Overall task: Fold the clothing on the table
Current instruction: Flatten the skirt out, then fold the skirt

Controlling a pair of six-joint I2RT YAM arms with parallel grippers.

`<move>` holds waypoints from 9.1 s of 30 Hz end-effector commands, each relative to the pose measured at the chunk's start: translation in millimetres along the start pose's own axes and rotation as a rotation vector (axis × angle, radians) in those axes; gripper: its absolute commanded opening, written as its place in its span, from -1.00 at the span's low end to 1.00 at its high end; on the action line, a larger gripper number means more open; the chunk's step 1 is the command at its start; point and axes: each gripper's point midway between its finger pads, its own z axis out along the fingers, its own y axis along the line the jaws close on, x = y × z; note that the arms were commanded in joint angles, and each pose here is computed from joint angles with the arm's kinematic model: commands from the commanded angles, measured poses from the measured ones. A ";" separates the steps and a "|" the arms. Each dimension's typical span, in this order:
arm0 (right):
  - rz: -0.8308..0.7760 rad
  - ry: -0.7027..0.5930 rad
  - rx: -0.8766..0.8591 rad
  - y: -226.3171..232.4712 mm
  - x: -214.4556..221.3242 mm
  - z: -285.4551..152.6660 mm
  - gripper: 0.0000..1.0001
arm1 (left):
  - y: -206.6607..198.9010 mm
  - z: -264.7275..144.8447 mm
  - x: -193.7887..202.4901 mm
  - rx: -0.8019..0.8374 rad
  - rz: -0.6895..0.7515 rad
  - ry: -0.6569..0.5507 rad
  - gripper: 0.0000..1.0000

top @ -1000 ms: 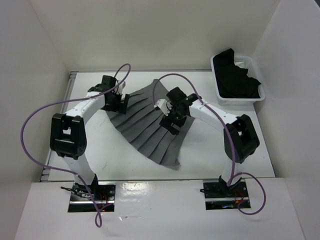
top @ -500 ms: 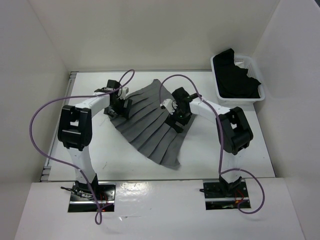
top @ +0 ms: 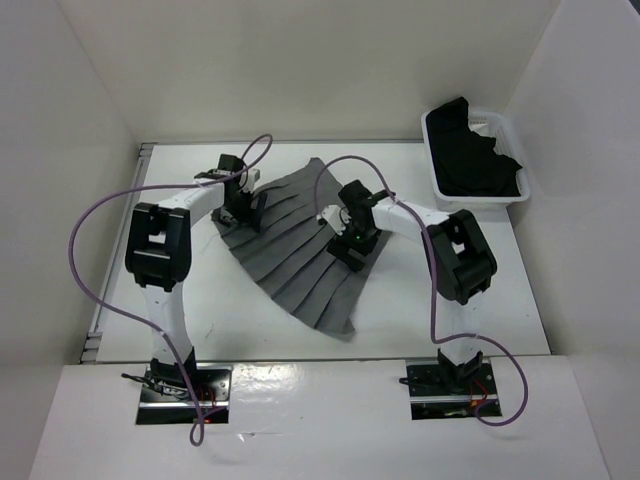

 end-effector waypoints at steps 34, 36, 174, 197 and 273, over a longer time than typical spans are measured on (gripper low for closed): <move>-0.207 0.087 -0.316 142.8 -33.6 18.7 0.98 | -24.5 29.7 -114.0 0.007 0.214 -0.160 0.99; -0.198 0.067 -0.316 140.0 -34.5 7.8 0.98 | -25.0 21.1 -119.1 0.006 0.215 -0.178 0.99; 0.485 -0.491 -0.101 -203.2 -88.3 9.8 -0.44 | -1.2 65.3 -125.6 0.495 0.176 -0.121 -1.00; 0.545 -0.529 0.292 -265.9 -93.6 -53.9 -1.00 | 6.7 -32.3 -195.0 0.375 0.227 -0.352 -1.00; -0.075 -0.435 0.232 -74.4 3.4 -129.4 -1.00 | -54.3 -171.9 42.2 0.296 0.573 -0.346 -0.11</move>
